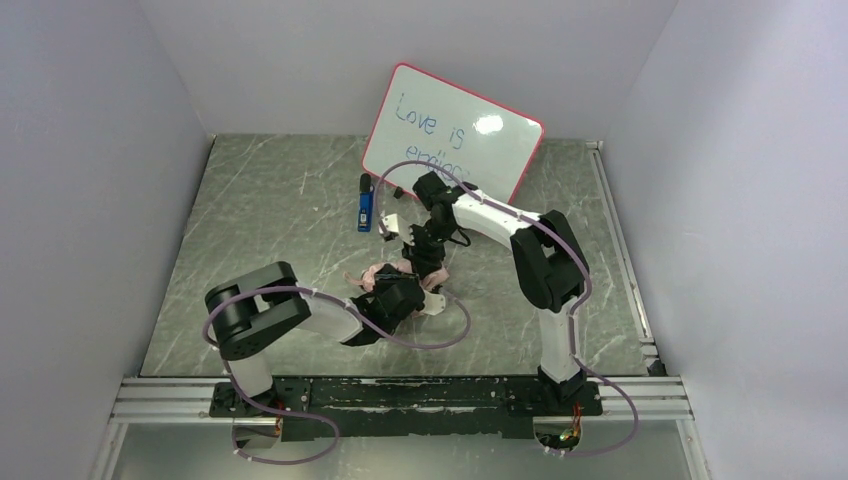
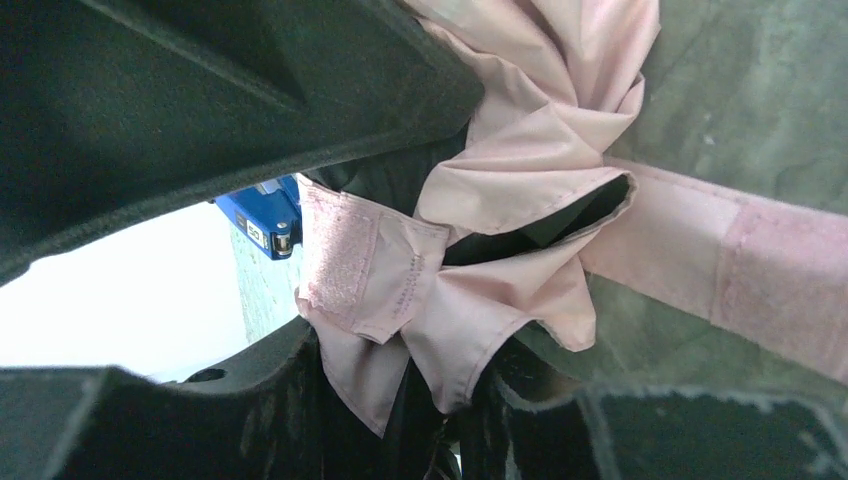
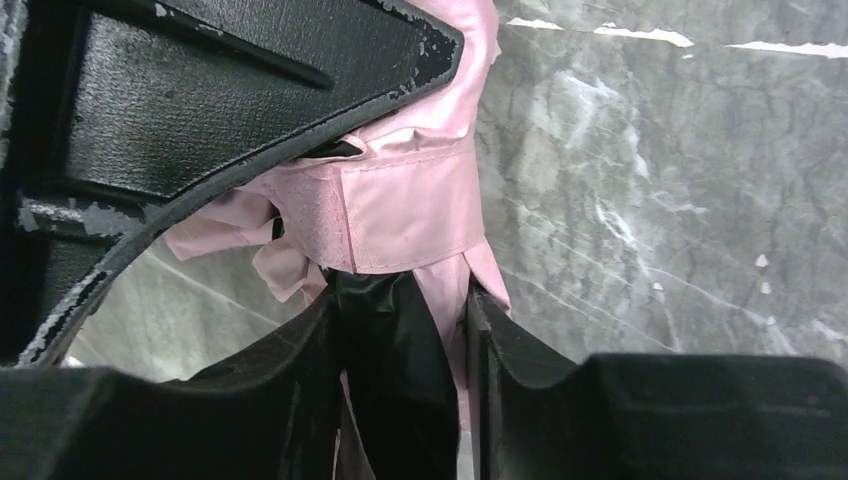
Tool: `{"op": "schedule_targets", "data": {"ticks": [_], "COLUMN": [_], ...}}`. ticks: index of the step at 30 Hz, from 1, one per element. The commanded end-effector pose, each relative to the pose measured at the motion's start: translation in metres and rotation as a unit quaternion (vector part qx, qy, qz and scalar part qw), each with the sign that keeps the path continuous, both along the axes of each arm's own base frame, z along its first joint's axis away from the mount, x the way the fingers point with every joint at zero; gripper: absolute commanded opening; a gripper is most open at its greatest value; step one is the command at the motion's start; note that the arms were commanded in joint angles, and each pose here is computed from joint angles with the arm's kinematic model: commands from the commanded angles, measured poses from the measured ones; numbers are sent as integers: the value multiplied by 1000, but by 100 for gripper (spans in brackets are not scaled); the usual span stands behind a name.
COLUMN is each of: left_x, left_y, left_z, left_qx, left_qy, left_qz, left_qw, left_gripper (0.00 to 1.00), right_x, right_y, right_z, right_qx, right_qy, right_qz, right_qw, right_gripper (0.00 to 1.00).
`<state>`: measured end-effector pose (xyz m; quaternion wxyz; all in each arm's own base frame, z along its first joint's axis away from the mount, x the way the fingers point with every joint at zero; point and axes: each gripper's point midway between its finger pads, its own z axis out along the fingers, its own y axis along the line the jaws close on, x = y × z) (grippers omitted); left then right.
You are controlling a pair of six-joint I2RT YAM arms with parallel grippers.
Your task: Put away the umbrella
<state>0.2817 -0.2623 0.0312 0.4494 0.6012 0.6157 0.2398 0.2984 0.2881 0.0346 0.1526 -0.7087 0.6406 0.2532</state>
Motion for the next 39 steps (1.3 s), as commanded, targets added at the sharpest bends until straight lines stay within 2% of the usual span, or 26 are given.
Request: {"op": "schedule_targets", "data": {"ticks": [1, 6, 7, 8, 9, 13, 18, 21, 25, 29, 34, 39], "left_x": [-18, -17, -18, -21, -23, -41, -63, -58, -23, 4, 35, 35], "left_y": [23, 16, 15, 15, 15, 19, 31, 43, 69, 74, 72, 51], "left_z": [-15, 29, 39, 48, 58, 88, 133, 167, 186, 183, 167, 150], "left_qx": [58, -14, -30, -48, -71, -154, -261, -337, -419, -446, -437, -418], "left_qy": [44, 22, 23, 26, 28, 54, 66, 50, 70, 124, 173, 246], "left_qz": [-14, -10, -10, -10, -9, -22, -39, -27, 13, 14, 29, -37], "left_qw": [997, 1000, 999, 998, 997, 986, 962, 940, 905, 886, 882, 874], "left_gripper": [16, 54, 73, 83, 88, 92, 91, 88, 88, 88, 86, 87], "right_x": [-10, -6, -5, -4, -2, 3, 8, 9, 7, 1, -7, -20], "right_y": [-14, -19, -20, -20, -20, -21, -24, -27, -30, -33, -40, -46], "right_z": [-31, -40, -41, -41, -42, -43, -43, -44, -44, -45, -47, -50], "right_qx": [-52, -64, -65, -66, -67, -70, -73, -75, -79, -80, -87, -90], "right_qy": [28, 12, 9, 5, 1, -11, -37, -55, -85, -115, -165, -203], "right_qz": [-22, -38, -40, -42, -44, -52, -57, -55, -53, -55, -57, -45], "right_qw": [998, 997, 997, 997, 997, 996, 995, 994, 992, 989, 981, 974], "right_gripper": [29, 19, 18, 17, 17, 17, 16, 16, 17, 17, 18, 18]}}
